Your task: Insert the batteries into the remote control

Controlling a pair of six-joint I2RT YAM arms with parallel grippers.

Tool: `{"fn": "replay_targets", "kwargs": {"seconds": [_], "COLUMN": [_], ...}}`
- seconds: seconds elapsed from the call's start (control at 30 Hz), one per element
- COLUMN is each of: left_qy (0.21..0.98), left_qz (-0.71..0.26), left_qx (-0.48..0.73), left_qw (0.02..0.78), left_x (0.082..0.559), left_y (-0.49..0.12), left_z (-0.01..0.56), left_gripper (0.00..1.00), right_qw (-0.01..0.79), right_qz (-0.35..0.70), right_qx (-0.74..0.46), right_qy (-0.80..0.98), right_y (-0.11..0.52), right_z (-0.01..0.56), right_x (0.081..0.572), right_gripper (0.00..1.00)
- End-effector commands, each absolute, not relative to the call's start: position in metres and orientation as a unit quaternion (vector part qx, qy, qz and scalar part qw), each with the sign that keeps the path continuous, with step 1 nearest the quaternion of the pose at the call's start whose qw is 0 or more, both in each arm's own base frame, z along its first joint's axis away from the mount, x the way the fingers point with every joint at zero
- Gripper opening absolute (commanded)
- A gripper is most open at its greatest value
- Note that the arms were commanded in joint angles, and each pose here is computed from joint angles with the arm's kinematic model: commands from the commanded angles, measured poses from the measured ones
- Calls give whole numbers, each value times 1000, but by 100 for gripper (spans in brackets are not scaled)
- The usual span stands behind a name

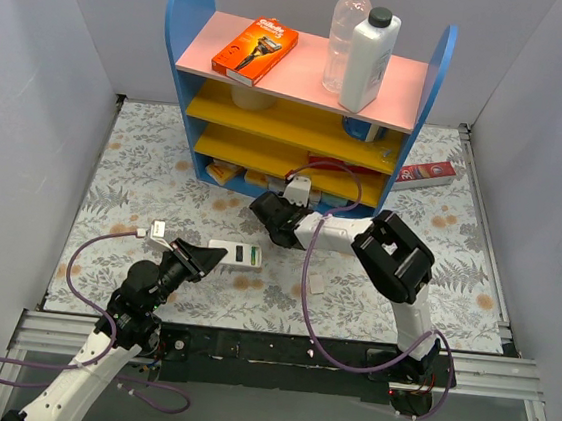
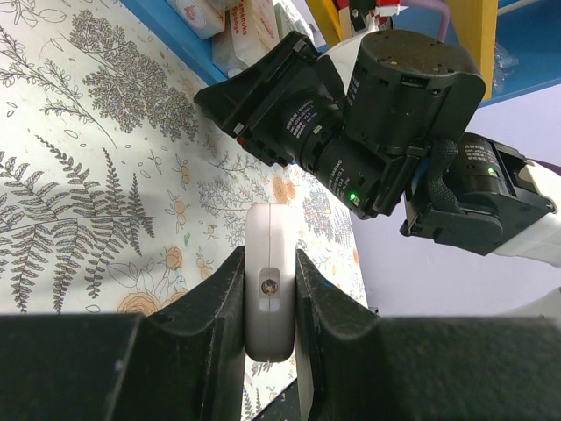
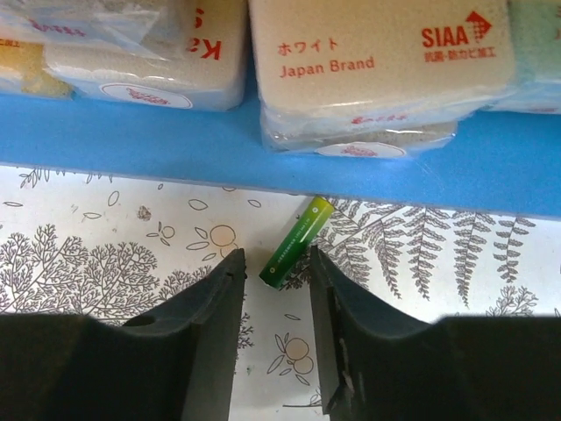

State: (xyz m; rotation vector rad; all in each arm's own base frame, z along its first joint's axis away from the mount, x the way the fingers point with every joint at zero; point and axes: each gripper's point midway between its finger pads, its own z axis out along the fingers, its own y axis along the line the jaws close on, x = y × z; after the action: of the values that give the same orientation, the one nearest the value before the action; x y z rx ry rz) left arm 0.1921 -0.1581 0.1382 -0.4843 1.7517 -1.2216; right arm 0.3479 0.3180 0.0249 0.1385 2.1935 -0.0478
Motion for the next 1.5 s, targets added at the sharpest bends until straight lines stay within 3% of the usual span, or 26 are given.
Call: {"fn": "replay_targets", "kwargs": {"seconds": [0.0,0.87,1.47], "left_qy": [699,681,670], "left_qz": [-509,-553,-568], "left_qx": [-186,-174,-174], "left_qw": [466,447,445], "left_x": [192,185,190], "left_y": [-161,-172,-178], "left_z": [125,132,127], "left_gripper": [0,0,0], "right_qw": [448,434,401], "right_qz": [-48,-16,218], "right_qx": [55,3,-173], "right_qy": [891,901,873], "right_y": [296,276,306], "right_z": [23,31,154], "right_x": [335,308,227], "right_gripper": [40,1,1]}}
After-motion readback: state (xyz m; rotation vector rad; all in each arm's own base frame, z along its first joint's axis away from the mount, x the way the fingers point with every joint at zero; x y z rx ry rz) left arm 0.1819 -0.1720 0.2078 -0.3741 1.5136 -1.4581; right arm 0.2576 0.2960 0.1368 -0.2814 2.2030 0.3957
